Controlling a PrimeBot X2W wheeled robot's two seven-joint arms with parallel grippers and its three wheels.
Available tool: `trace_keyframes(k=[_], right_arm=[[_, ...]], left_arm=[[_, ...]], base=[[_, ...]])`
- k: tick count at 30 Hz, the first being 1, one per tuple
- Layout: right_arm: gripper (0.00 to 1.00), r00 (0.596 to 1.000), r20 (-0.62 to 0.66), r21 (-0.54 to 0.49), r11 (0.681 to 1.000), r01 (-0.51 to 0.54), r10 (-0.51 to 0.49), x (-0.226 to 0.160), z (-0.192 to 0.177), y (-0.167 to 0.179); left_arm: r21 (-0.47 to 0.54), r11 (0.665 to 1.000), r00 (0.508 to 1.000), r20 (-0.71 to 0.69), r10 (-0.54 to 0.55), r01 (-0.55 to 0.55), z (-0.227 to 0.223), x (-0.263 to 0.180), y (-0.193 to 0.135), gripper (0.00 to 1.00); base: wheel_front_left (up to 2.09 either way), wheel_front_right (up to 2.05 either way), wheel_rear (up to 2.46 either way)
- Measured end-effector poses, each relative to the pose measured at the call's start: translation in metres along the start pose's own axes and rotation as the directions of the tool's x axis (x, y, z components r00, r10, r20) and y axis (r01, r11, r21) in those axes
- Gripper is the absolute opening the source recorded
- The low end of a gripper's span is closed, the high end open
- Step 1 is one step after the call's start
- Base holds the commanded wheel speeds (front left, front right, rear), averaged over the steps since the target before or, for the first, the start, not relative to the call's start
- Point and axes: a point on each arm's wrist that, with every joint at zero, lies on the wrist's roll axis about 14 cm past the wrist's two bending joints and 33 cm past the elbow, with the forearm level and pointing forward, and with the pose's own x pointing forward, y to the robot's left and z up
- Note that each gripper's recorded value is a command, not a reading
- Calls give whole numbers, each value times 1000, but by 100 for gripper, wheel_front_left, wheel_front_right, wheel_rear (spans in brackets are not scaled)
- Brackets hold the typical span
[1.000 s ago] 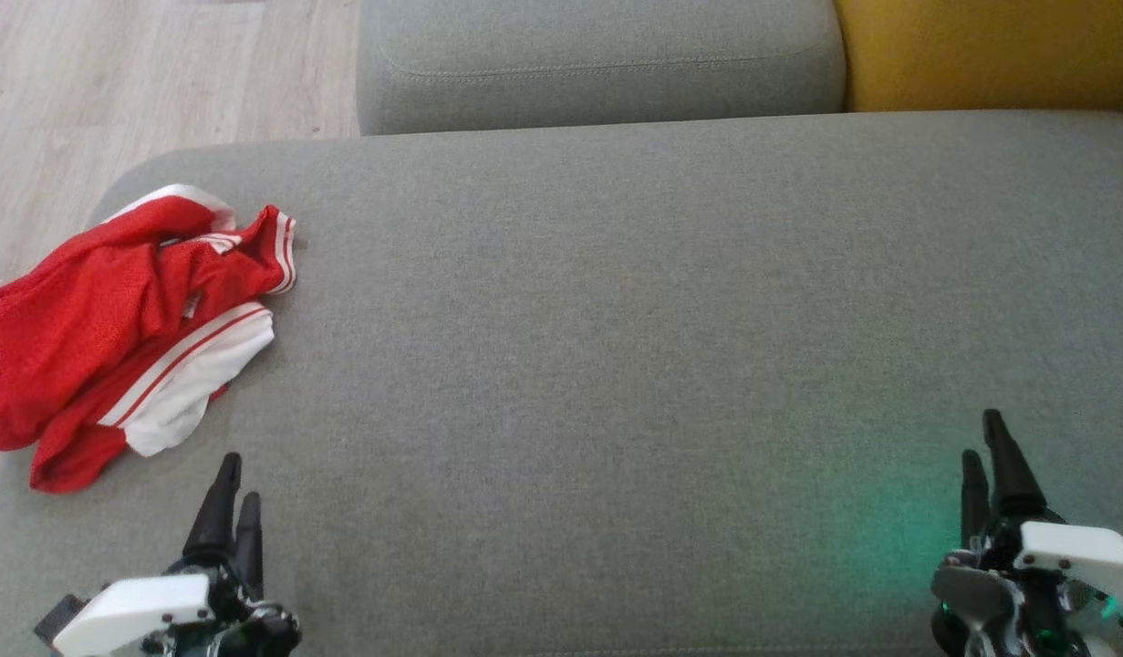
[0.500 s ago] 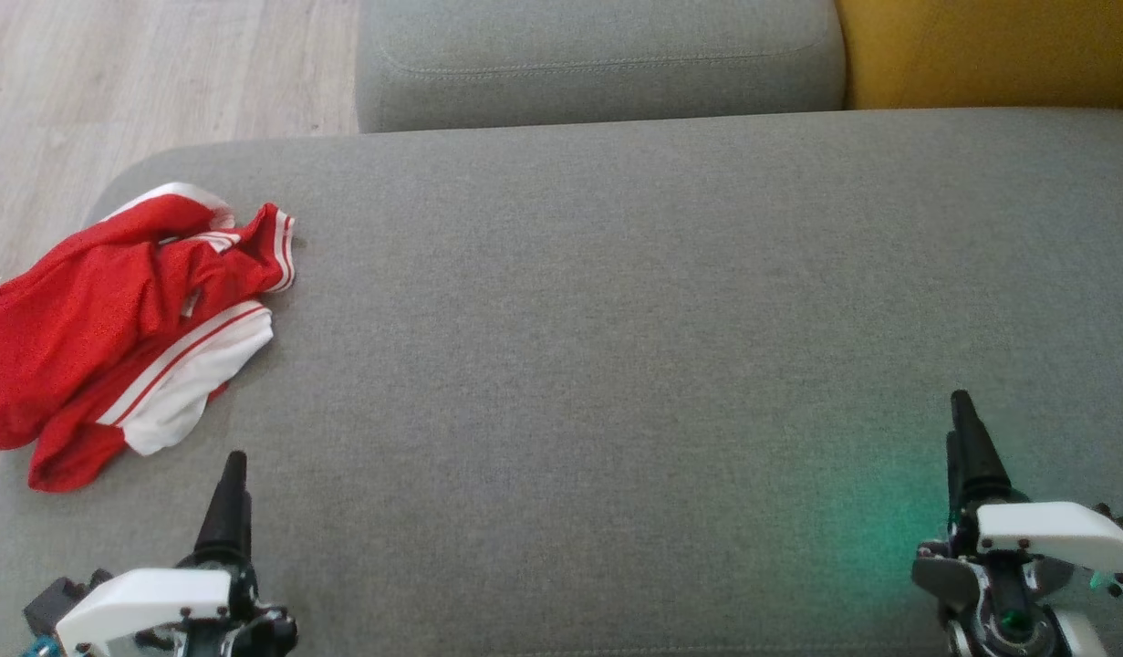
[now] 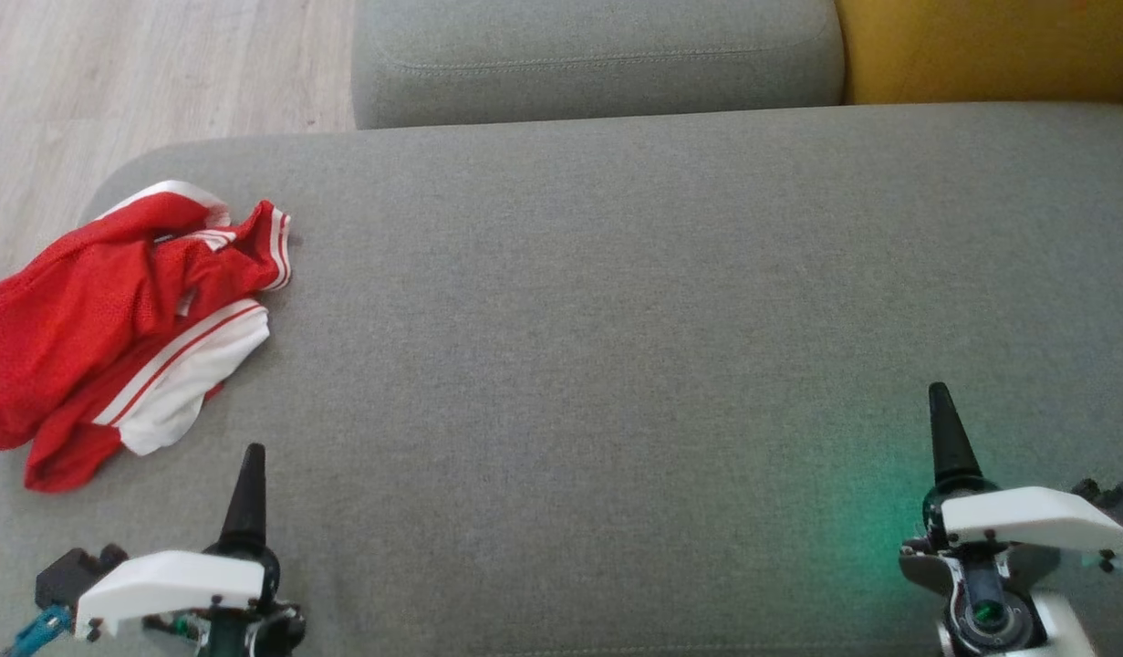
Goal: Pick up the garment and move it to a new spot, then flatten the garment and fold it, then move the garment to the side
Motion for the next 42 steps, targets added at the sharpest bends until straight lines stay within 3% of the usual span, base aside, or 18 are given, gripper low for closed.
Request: trace_keyframes(k=[9,21,42], right_arm=[[100,1000,9,-120,993,-2,3,2,1,2],[100,1000,-4,-280,960,-16,15,4,-6,5],[100,997,1,-524,849,-65,77,9,-6,22]], left_arm=[[115,993,1000,17,18,-20,3,3,0,100],[260,965,999,45,27,-38,6,4,-1,100],[510,860,995,95,-26,-26,13,7,-16,100]], base=[[0,0,0],[0,0,0],[0,0,0]])
